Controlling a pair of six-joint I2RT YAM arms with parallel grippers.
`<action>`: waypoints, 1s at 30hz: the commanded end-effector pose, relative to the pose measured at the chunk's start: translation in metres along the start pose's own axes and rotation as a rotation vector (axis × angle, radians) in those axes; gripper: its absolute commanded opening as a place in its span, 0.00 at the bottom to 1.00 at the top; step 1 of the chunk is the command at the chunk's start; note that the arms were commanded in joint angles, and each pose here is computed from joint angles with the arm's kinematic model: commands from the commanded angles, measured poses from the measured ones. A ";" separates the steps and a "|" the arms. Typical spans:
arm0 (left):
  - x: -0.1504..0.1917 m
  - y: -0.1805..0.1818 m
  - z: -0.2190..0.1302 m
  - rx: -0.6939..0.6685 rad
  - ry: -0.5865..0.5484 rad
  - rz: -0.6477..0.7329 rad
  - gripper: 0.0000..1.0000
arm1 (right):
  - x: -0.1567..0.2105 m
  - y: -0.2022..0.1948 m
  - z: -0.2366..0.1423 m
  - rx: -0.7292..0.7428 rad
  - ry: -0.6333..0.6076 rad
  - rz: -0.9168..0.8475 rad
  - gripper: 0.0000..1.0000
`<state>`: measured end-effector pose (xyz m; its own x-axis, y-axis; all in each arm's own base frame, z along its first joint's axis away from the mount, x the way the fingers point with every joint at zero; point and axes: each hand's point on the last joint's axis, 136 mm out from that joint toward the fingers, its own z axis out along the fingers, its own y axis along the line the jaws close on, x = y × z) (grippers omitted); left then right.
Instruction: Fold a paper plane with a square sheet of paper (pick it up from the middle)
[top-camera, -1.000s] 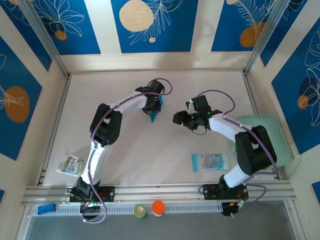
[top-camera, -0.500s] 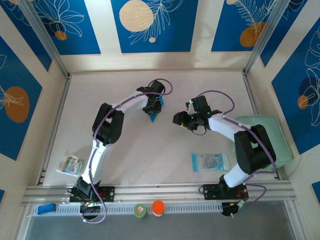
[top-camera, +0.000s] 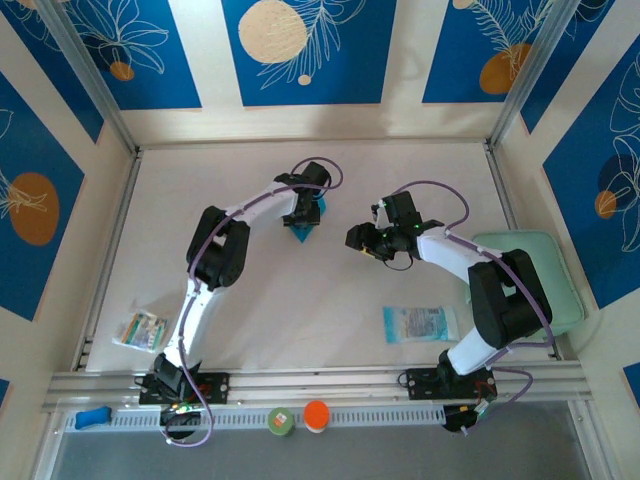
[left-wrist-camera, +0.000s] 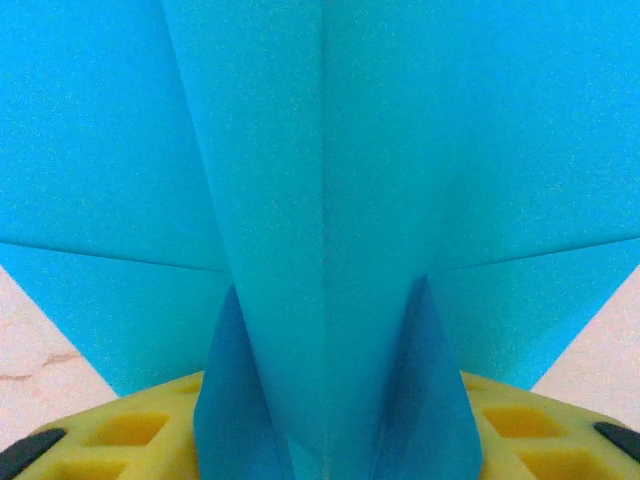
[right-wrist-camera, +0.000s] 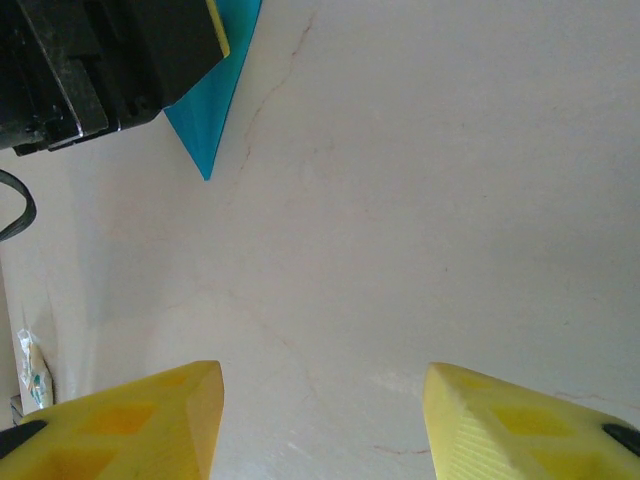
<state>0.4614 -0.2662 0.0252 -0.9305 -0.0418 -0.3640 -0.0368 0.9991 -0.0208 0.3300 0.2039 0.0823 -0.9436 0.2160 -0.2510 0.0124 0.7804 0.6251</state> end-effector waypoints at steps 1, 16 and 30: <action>0.013 0.010 0.018 -0.040 0.059 0.003 0.52 | 0.009 -0.001 0.003 -0.004 0.033 0.000 0.55; 0.003 0.000 0.008 0.019 0.045 0.005 0.55 | 0.003 0.003 0.003 -0.006 0.027 -0.007 0.55; -0.030 -0.005 -0.064 0.097 -0.062 -0.088 0.57 | -0.014 0.007 -0.016 -0.009 -0.046 0.009 0.60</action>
<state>0.4628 -0.2716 0.0504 -0.9246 -0.0884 -0.3706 -0.0604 0.9944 -0.0864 0.3327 0.1992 0.0809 -0.9411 0.2296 -0.2482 0.0265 0.7818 0.6229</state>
